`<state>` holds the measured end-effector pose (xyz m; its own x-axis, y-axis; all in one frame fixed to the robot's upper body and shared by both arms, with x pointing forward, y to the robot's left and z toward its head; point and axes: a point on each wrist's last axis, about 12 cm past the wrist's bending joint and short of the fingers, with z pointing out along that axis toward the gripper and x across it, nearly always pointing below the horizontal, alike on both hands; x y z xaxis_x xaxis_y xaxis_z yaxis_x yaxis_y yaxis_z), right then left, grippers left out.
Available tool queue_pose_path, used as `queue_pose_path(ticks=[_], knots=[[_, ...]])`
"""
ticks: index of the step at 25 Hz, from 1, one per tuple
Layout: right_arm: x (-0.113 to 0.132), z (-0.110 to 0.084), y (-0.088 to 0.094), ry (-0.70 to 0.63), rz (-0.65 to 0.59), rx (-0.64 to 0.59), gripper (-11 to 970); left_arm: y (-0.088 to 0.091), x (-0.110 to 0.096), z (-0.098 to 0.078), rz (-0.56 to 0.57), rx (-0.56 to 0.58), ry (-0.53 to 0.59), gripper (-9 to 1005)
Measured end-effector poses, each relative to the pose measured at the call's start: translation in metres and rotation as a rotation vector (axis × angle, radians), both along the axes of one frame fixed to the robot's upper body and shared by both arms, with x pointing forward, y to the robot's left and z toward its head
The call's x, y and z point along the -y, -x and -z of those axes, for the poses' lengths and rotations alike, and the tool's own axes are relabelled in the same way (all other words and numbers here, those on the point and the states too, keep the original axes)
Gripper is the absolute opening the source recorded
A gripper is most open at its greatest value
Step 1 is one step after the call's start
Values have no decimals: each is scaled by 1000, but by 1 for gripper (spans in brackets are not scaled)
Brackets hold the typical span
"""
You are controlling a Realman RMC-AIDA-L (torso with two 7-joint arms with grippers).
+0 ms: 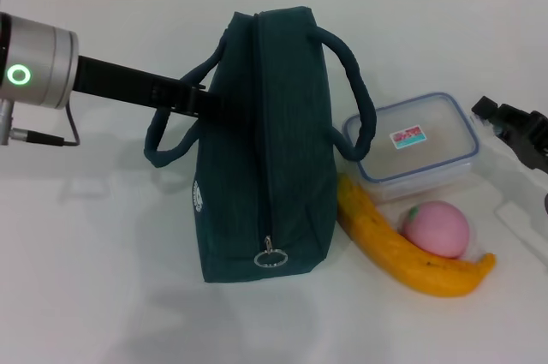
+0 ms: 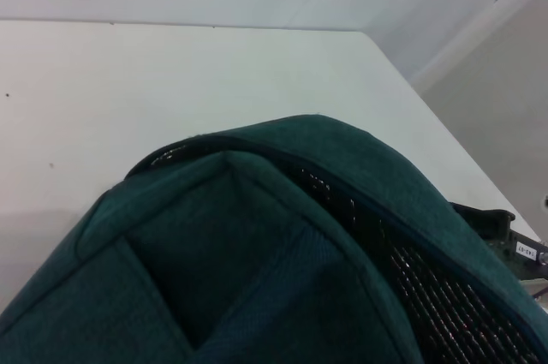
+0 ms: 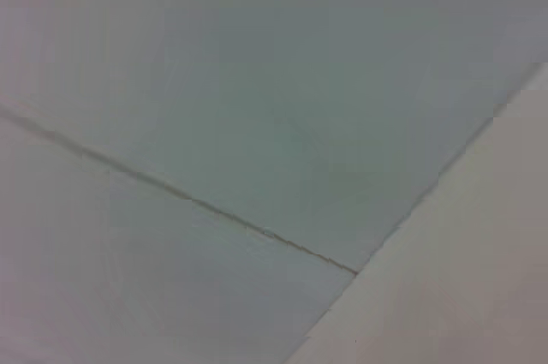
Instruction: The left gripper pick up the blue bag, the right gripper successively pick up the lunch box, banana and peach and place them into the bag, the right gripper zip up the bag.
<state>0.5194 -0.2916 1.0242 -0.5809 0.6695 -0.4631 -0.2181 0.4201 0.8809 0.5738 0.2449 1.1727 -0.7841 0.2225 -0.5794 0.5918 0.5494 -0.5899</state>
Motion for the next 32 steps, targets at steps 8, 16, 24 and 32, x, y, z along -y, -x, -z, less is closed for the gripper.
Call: queue_pose_path(ticks=[8,16,24,32], knots=[[-1,2,2,-145,22,-121,93,0,1,0,4,5,0,39],[4,0,1,-371,115,-217,94,1,0,1,10,12,-2,39],[9,-5,2,-508,167,-207,107,0,1,0,14,17,-3,39],[15,-7,5,-567,214,-176,120,-1,2,-1,17,21,-6,40]])
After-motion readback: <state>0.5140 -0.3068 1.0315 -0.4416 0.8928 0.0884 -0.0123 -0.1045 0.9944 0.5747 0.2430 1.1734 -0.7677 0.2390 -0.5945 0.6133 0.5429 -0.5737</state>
